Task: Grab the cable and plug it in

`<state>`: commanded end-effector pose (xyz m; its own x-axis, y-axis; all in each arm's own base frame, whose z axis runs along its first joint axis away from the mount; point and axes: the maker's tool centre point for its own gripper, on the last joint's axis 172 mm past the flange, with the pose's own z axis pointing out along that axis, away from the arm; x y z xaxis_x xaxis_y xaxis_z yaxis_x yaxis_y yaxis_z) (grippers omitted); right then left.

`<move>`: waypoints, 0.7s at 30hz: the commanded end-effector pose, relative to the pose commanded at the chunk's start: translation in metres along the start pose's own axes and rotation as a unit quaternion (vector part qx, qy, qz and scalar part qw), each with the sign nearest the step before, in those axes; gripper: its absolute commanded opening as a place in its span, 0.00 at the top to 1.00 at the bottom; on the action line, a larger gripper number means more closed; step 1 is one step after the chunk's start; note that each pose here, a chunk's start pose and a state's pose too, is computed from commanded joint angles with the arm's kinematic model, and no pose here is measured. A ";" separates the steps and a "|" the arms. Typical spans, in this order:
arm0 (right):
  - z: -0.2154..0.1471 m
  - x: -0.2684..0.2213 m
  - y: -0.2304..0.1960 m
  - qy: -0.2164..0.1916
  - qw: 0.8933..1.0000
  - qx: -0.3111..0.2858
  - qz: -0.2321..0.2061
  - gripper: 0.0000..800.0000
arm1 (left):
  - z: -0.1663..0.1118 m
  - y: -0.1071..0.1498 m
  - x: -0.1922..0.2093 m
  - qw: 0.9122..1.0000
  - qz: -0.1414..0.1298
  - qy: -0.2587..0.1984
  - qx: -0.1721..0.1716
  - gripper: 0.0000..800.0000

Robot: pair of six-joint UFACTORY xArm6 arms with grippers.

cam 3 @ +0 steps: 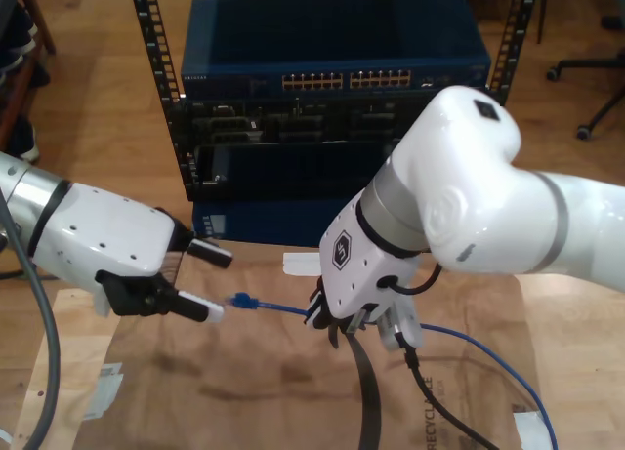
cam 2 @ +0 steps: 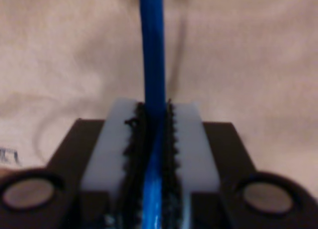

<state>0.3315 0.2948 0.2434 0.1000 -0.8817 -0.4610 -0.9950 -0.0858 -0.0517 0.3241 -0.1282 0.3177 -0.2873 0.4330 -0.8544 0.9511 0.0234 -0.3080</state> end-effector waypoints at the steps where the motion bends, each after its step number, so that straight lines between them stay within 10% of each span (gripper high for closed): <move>1: -0.005 -0.004 0.002 -0.007 1.000 -0.001 0.002 0.98 | 0.000 0.001 -0.006 1.000 0.005 -0.009 -0.002 0.01; 21: -0.044 -0.016 -0.002 -0.052 0.998 0.026 0.022 0.98 | -0.008 -0.010 -0.020 0.996 0.017 -0.085 0.031 0.13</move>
<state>0.3318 0.2890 0.2900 0.0583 -0.8309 -0.5533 -0.9971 -0.0208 -0.0737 0.3210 -0.1301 0.3417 -0.2744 0.2729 -0.9221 0.9536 -0.0466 -0.2975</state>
